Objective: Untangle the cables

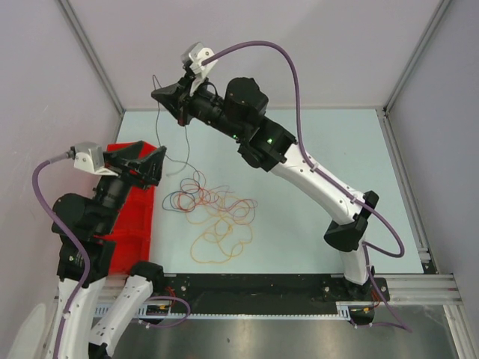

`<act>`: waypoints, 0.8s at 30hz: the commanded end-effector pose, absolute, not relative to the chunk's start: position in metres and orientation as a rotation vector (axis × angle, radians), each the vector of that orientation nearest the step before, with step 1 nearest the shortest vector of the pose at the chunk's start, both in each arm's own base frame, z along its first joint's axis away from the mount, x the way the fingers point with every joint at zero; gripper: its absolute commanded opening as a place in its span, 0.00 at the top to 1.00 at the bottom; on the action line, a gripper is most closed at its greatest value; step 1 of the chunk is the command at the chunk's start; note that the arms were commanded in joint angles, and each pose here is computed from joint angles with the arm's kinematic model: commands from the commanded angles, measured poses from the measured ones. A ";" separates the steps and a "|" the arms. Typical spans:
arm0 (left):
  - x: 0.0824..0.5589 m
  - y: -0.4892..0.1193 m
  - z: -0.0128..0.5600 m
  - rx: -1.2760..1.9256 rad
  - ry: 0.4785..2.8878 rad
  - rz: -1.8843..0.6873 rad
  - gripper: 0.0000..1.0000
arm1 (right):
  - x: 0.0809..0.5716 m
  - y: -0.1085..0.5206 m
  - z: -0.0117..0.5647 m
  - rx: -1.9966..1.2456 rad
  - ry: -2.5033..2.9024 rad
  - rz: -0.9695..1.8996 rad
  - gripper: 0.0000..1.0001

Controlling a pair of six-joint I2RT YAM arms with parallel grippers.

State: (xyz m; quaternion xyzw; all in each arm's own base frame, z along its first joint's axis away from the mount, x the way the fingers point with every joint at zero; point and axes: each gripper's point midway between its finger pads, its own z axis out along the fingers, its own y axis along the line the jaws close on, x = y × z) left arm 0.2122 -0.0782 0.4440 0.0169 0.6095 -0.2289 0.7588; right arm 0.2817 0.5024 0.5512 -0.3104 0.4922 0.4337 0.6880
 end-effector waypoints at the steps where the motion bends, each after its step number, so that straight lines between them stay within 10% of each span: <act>1: 0.184 -0.110 0.496 0.305 1.127 -0.574 0.29 | 0.243 0.465 0.580 -0.751 1.110 1.067 1.00; 24: 0.174 -0.172 0.504 0.664 1.023 -0.830 0.21 | 0.148 0.403 0.566 -1.107 1.142 1.446 1.00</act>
